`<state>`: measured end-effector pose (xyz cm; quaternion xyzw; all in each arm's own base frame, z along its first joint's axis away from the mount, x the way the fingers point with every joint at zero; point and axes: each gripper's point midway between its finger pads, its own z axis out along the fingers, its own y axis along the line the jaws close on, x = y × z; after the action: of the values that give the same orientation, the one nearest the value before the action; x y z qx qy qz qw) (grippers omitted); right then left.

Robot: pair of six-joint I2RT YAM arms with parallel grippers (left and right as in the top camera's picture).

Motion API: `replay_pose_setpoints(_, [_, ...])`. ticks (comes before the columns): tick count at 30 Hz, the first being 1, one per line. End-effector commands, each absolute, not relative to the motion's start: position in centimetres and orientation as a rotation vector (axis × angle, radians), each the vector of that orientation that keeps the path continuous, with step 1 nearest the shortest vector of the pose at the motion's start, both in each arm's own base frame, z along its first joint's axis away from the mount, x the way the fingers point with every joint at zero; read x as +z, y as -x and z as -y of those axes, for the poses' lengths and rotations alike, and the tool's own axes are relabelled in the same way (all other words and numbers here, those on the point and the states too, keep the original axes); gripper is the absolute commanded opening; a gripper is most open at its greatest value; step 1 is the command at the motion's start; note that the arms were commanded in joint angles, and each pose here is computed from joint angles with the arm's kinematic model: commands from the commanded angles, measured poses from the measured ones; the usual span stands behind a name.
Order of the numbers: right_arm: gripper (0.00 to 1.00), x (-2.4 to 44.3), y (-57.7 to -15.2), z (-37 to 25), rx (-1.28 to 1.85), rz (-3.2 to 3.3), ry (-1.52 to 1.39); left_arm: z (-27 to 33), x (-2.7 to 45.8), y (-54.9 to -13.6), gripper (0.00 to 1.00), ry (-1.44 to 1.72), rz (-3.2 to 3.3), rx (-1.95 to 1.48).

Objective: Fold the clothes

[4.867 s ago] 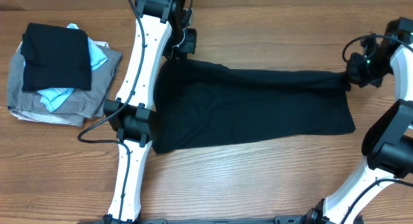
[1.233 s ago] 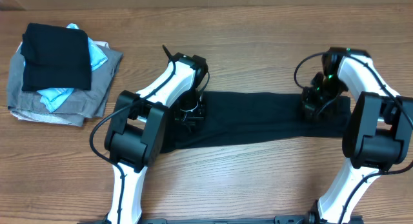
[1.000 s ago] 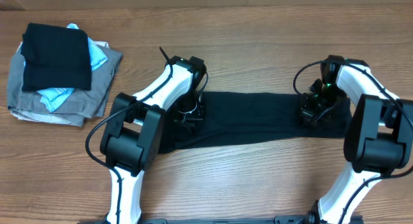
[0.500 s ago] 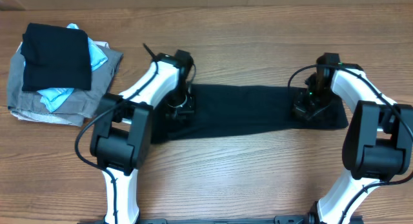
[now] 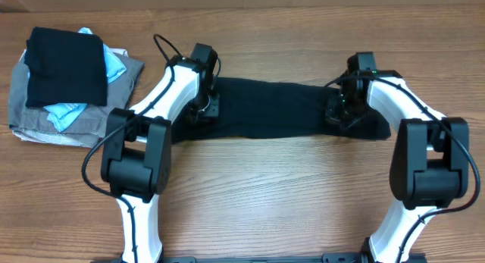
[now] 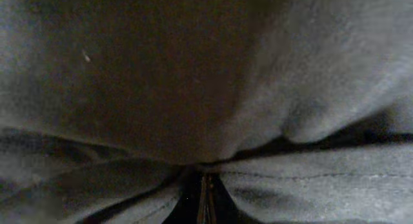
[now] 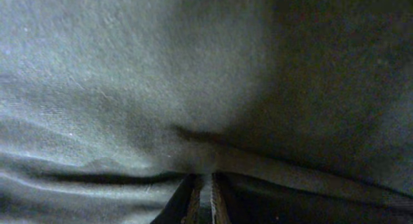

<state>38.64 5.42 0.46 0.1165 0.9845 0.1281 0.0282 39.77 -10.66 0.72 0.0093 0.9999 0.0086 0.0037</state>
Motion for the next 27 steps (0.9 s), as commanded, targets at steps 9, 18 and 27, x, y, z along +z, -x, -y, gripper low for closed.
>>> replay_pose_setpoints(9, [0.15, 6.5, -43.1, -1.9, 0.185, -2.964, -0.349, 10.6, 12.6, -44.1, 0.04, 0.017, -2.921, -0.009])
replay_pose_setpoints(18, [0.13, 5.9, -41.5, 4.7, 0.007, -2.976, -0.591, 10.0, 12.8, -41.9, 0.18, 0.038, -2.984, 0.018])
replay_pose_setpoints(27, [0.10, 3.7, -39.2, 6.4, 0.054, -3.021, -0.711, 9.6, 10.8, -40.6, 0.18, 0.038, -3.042, 0.046])
